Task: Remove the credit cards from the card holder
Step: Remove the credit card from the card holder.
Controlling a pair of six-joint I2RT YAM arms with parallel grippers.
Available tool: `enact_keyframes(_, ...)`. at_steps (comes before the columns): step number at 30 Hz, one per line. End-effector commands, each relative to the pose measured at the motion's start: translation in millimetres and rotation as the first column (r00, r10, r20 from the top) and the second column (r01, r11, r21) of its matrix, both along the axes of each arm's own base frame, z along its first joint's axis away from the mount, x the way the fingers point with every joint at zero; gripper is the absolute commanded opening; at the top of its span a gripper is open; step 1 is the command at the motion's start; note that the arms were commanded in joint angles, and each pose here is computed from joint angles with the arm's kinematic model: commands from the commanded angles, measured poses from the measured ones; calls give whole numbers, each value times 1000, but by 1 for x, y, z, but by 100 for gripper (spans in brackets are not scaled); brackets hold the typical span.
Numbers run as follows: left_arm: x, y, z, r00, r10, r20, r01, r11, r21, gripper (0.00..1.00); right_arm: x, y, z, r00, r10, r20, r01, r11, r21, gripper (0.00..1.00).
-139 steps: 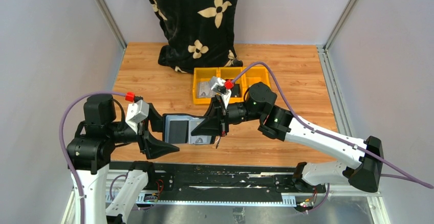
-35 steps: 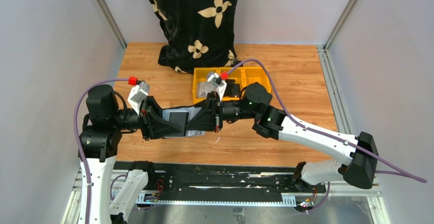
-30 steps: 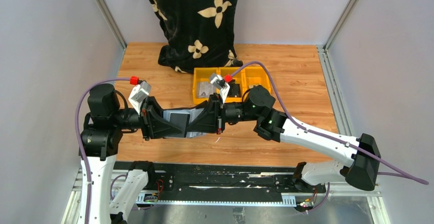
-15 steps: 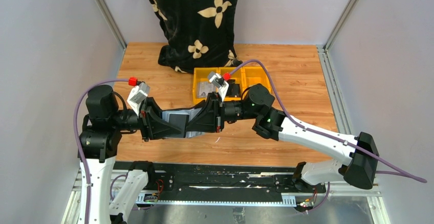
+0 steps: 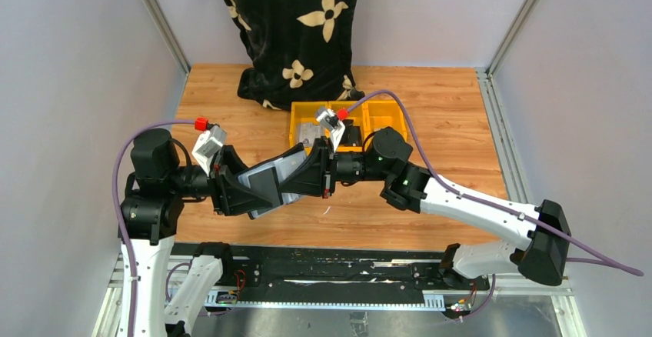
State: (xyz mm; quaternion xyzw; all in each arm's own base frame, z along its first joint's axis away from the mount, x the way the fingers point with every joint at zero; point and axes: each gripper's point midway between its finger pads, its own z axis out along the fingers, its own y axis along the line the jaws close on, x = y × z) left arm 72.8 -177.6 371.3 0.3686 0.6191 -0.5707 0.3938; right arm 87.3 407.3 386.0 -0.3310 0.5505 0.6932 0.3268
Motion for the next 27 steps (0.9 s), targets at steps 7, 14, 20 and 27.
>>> enact_keyframes(7, -25, -1, 11, 992, -119, -36, 118, 992, -40, 26, 13, -10, -7, 994, -107, 33, 106, 994, 4, 0)
enact_keyframes(14, -24, -1, 12, 993, -117, -34, 116, 992, -40, 17, 13, -24, -5, 990, -129, 49, 128, 992, 18, 0)
enact_keyframes(20, -22, -1, 12, 993, -116, -34, 115, 993, -39, 13, 0, -16, 4, 998, -48, 46, 46, 998, 42, 13)
enact_keyframes(27, -21, -1, 12, 994, -106, -31, 104, 994, -36, 7, -4, -3, 8, 997, -13, 71, 11, 1000, 27, 36)
